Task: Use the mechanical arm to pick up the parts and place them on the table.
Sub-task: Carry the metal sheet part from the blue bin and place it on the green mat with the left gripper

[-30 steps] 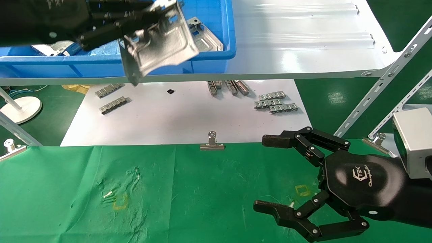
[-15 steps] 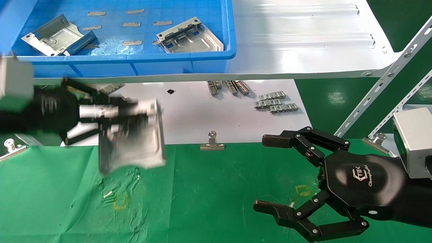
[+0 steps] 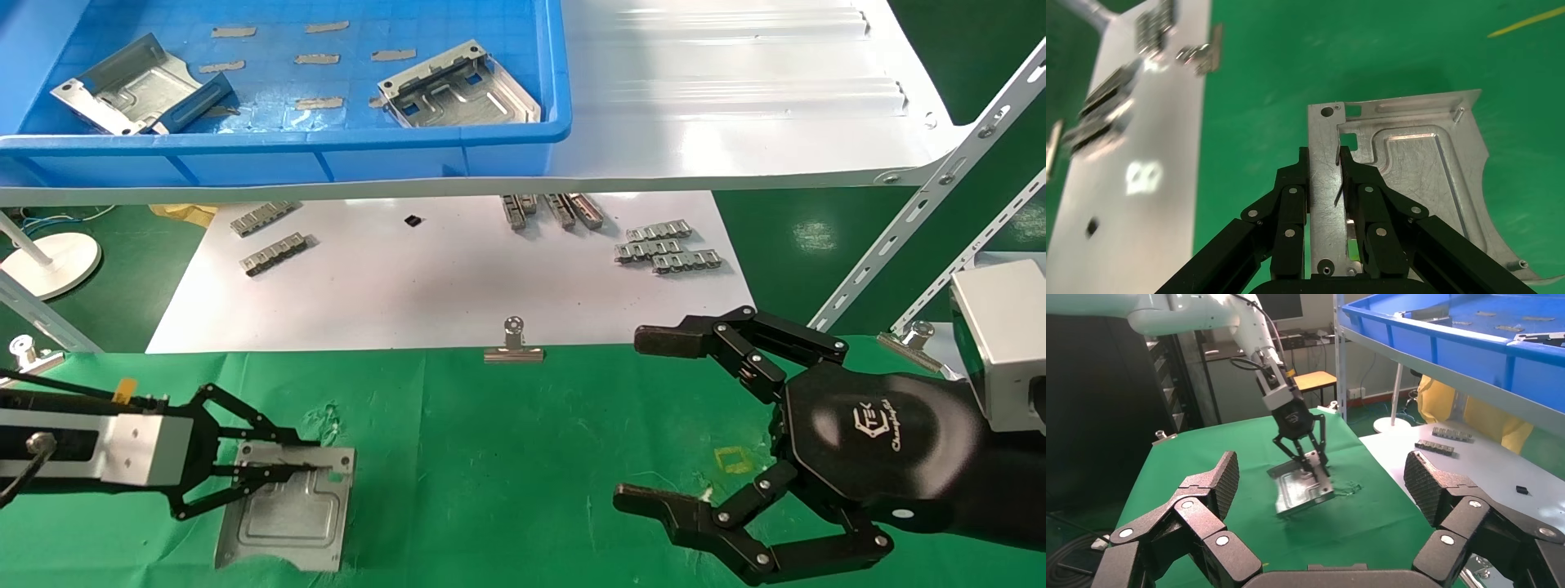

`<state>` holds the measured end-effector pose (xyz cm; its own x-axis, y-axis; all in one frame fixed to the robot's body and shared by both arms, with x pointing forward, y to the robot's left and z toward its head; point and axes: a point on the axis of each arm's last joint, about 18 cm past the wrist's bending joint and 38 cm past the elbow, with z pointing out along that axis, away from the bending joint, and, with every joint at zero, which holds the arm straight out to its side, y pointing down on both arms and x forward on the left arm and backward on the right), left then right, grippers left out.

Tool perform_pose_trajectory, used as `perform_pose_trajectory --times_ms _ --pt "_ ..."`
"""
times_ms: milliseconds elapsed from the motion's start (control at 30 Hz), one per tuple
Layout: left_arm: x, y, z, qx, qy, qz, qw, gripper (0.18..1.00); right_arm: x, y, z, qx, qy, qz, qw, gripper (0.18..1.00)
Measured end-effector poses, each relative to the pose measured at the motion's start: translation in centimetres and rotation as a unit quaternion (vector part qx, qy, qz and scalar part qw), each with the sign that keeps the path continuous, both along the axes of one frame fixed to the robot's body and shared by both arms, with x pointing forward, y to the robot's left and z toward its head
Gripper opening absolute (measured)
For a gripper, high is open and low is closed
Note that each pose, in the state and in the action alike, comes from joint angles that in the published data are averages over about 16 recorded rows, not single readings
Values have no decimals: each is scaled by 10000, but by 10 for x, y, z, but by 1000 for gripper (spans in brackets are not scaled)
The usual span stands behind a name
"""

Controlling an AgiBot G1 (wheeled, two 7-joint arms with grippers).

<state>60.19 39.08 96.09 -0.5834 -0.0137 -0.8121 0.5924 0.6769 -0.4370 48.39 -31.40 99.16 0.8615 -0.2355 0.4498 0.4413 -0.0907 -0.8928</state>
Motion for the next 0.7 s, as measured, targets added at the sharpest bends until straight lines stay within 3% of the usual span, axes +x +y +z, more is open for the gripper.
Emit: perform_pose_trajectory --times_ms 433,700 --pt "14 14 -23 -58 -65 213 9997 305 0 0 0 0 0 0 10000 1000" --pt "14 18 -19 -653 148 432 9968 383 0 0 0 0 0 0 10000 1000"
